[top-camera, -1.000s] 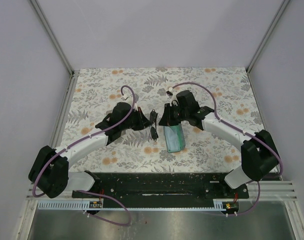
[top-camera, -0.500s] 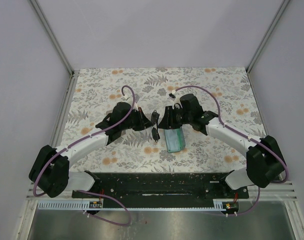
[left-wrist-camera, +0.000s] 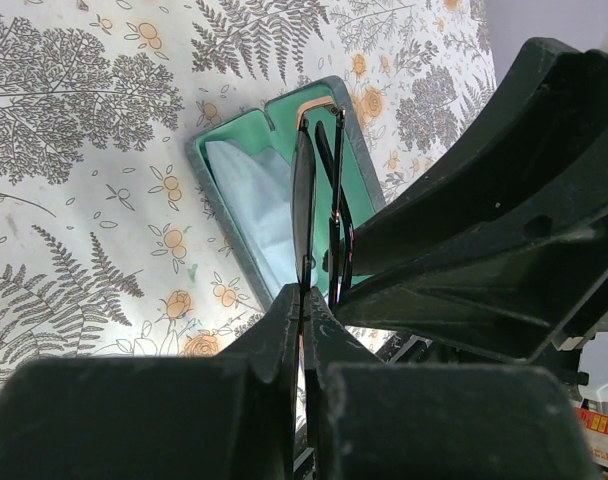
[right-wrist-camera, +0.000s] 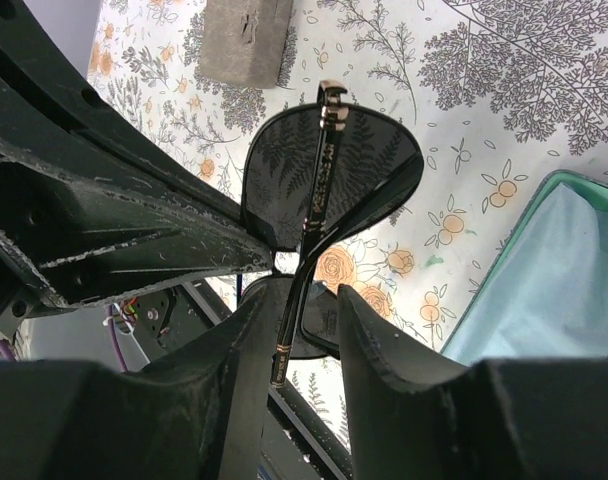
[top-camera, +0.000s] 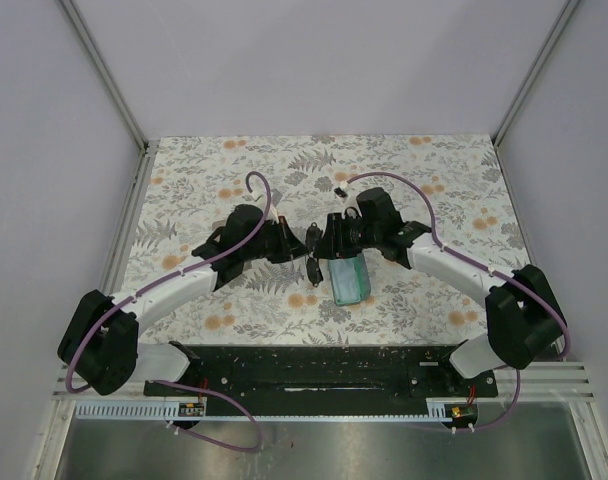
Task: Organize the sunglasses
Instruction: Pass from the left arm to the right, then place the sunglasses at the corner of the board.
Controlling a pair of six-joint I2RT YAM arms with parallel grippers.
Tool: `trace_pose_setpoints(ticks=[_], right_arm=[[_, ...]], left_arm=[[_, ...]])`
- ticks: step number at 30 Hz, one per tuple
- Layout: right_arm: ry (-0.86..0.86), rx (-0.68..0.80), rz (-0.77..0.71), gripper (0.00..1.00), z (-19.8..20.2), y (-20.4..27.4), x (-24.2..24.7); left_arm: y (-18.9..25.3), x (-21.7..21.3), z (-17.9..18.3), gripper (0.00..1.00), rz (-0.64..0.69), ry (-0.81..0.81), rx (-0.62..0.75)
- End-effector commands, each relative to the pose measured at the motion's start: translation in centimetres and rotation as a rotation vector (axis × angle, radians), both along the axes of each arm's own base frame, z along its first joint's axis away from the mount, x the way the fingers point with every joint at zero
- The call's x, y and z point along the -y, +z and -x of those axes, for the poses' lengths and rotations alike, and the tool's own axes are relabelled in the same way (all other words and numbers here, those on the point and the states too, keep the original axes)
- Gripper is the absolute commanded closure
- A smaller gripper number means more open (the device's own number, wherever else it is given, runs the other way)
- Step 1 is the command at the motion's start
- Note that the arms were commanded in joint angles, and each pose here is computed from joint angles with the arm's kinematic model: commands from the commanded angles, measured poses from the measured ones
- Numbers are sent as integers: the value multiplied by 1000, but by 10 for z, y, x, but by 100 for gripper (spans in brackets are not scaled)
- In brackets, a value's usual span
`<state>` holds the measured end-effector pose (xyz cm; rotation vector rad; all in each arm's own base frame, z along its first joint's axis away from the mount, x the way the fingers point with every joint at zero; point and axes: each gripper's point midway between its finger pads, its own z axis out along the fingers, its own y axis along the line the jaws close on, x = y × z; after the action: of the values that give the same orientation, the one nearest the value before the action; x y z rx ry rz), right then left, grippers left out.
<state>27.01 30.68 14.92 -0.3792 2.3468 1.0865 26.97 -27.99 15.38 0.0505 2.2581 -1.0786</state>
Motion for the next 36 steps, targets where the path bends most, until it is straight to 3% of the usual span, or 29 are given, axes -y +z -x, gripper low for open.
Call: trace_pose_setpoints(ticks=[1, 6, 14, 17, 21, 22, 27, 29, 33, 36], right_arm=[[35, 51, -58, 62, -5, 21, -15], [50, 53, -59, 69, -3, 20, -18], [54, 48, -61, 100, 0, 20, -17], [53, 52, -62, 100, 2, 22, -15], [27, 93, 18, 100, -3, 20, -3], [25, 101, 46, 100, -4, 19, 1], [-33, 166, 170, 100, -19, 20, 20], [23, 246, 194, 100, -20, 24, 23], [94, 449, 212, 100, -28, 40, 26], [288, 660, 216, 100, -24, 59, 19]], left_arm=[[25, 14, -4, 100, 71, -41, 61], [25, 19, -1, 100, 82, -67, 56], [31, 24, 4, 100, 117, -99, 56], [34, 27, 9, 91, 120, -139, 55], [35, 17, 9, 57, 82, -112, 67], [36, 14, 9, 52, 78, -103, 75], [46, -9, 11, 49, 84, -48, 91], [51, -21, 10, 49, 99, -14, 102], [50, -42, 15, 49, 85, 29, 94], [51, -51, 18, 49, 68, 45, 90]])
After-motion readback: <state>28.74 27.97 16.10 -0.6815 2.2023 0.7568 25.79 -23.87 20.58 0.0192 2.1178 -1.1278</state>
